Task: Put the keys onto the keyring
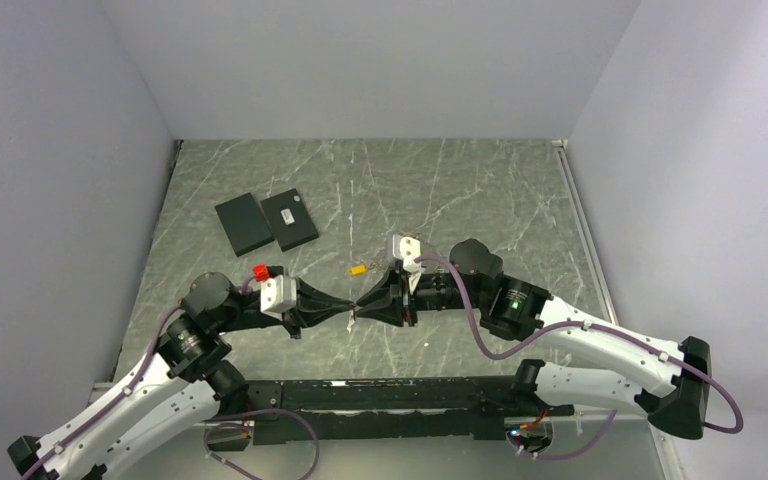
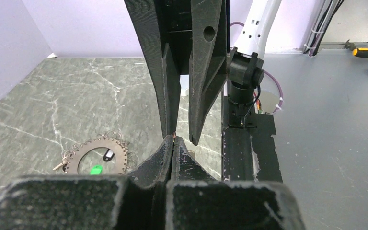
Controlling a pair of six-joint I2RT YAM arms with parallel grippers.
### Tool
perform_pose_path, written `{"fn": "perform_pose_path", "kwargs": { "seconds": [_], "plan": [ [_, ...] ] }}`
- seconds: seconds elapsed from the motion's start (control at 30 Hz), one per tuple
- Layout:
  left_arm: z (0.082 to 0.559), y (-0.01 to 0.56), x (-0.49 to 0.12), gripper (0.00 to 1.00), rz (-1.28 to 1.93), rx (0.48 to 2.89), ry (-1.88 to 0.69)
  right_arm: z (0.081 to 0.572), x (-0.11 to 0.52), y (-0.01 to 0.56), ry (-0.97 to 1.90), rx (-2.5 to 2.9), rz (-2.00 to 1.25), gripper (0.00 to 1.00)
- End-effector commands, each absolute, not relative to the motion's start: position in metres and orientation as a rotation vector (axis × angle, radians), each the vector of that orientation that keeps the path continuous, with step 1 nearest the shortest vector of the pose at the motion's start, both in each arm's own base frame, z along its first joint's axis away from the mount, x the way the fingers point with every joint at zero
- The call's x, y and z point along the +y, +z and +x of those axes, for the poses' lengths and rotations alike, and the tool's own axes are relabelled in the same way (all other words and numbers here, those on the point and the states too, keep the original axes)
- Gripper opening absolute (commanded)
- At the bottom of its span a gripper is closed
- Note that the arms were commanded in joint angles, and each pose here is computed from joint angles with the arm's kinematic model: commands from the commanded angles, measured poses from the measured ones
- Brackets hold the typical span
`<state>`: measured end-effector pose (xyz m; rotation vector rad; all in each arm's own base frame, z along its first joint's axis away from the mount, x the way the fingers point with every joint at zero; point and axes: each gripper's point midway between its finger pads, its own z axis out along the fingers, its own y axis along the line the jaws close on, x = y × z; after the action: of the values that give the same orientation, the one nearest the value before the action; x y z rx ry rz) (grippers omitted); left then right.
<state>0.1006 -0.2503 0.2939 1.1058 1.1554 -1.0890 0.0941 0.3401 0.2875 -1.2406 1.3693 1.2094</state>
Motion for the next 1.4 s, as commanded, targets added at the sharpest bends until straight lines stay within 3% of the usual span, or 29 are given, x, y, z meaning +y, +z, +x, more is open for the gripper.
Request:
{"fn": "perform_pose_path", "kwargs": {
  "seconds": [0.0, 0.4, 0.6, 0.8, 0.87, 0.97, 1.0, 1.03, 1.13, 1.37],
  "plan": [
    [0.095, 0.306, -0.253, 0.0, 1.099, 1.107, -1.133, 0.087, 0.341, 0.321, 1.242, 1.262, -1.233, 0.24],
    [0.096, 0.301, -0.256, 0.0, 1.104, 1.124, -1.149, 0.086, 0.343, 0.32, 1.258, 1.265, -1.23, 0.19],
    [0.097, 0.301, -0.257, 0.0, 1.098, 1.125, -1.15, 0.085, 0.344, 0.317, 1.265, 1.271, -1.244, 0.0],
    [0.101, 0.3, -0.256, 0.01, 1.075, 1.147, -1.142, 0.085, 0.344, 0.316, 1.265, 1.269, -1.241, 0.0],
    [0.105, 0.3, -0.255, 0.21, 1.05, 1.166, -1.132, 0.089, 0.344, 0.313, 1.253, 1.283, -1.225, 0.0],
    [0.116, 0.3, -0.252, 0.75, 0.962, 1.234, -1.112, 0.106, 0.344, 0.301, 1.188, 1.361, -1.148, 0.0],
    [0.121, 0.299, -0.25, 0.87, 0.921, 1.264, -1.098, 0.112, 0.344, 0.295, 1.161, 1.398, -1.121, 0.0],
    [0.124, 0.297, -0.248, 0.92, 0.901, 1.284, -1.088, 0.12, 0.344, 0.288, 1.13, 1.446, -1.09, 0.0],
    [0.131, 0.292, -0.246, 0.93, 0.878, 1.318, -1.055, 0.139, 0.34, 0.271, 1.038, 1.56, -1.006, 0.0],
    [0.159, 0.268, -0.249, 0.76, 0.79, 1.428, -0.981, 0.178, 0.304, 0.224, 0.745, 1.835, -0.803, 0.0]
  ]
}}
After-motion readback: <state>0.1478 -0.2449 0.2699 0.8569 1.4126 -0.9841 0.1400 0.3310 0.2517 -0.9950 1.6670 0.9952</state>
